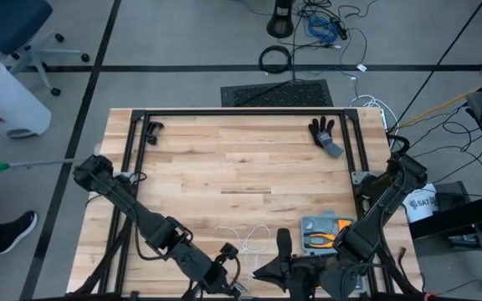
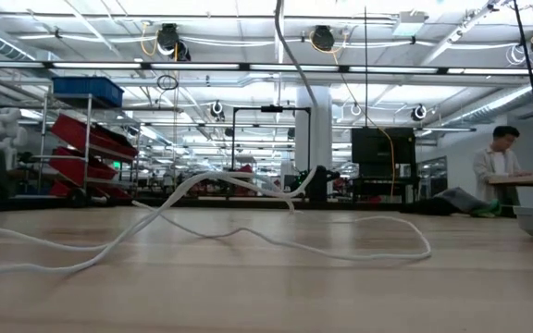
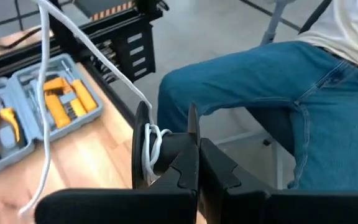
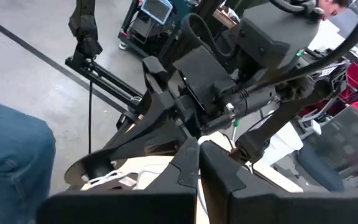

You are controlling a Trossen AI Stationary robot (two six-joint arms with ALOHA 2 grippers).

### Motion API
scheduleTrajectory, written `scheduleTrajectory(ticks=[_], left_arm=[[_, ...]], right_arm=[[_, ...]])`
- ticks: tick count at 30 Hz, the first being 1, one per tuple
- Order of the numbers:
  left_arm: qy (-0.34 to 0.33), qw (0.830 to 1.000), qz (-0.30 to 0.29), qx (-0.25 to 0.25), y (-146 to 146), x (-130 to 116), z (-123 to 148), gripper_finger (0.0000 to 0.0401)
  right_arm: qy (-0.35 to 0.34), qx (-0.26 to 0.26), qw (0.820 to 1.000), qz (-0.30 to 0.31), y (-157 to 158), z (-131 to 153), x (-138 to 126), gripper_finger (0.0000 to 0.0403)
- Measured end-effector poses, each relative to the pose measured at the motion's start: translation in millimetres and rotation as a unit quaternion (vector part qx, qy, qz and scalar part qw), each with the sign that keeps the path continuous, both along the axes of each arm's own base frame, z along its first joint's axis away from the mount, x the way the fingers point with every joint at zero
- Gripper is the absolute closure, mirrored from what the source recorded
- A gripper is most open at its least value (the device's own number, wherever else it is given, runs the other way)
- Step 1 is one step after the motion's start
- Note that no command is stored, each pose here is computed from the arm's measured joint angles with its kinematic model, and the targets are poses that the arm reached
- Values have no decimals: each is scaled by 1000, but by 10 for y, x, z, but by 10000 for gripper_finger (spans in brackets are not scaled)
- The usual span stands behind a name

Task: Coil cords
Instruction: Coil the white cable wire onto the spool

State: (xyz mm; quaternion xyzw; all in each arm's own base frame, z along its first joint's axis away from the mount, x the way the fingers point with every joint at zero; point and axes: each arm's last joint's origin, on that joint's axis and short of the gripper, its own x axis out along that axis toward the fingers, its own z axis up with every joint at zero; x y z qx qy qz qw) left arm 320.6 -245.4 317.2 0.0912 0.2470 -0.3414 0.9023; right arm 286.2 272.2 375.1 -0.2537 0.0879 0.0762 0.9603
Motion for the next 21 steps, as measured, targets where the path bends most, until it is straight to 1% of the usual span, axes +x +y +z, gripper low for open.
scheduleTrajectory(ticks=[5, 11, 18, 21], left_arm=[[-44, 998, -38, -29, -47, 32, 75, 399], [-95, 992, -72, -31, -140, -7, 170, 399], [-173, 979, -107, -25, -240, -51, 270, 399], [-186, 976, -111, -27, -258, -60, 291, 399]], right_arm=[[10, 2, 1000, -11, -38, -56, 75, 403], [24, -3, 999, -27, -84, -185, 228, 403], [38, 19, 999, -1, -121, -219, 305, 403], [44, 26, 999, 17, -114, -224, 305, 403]])
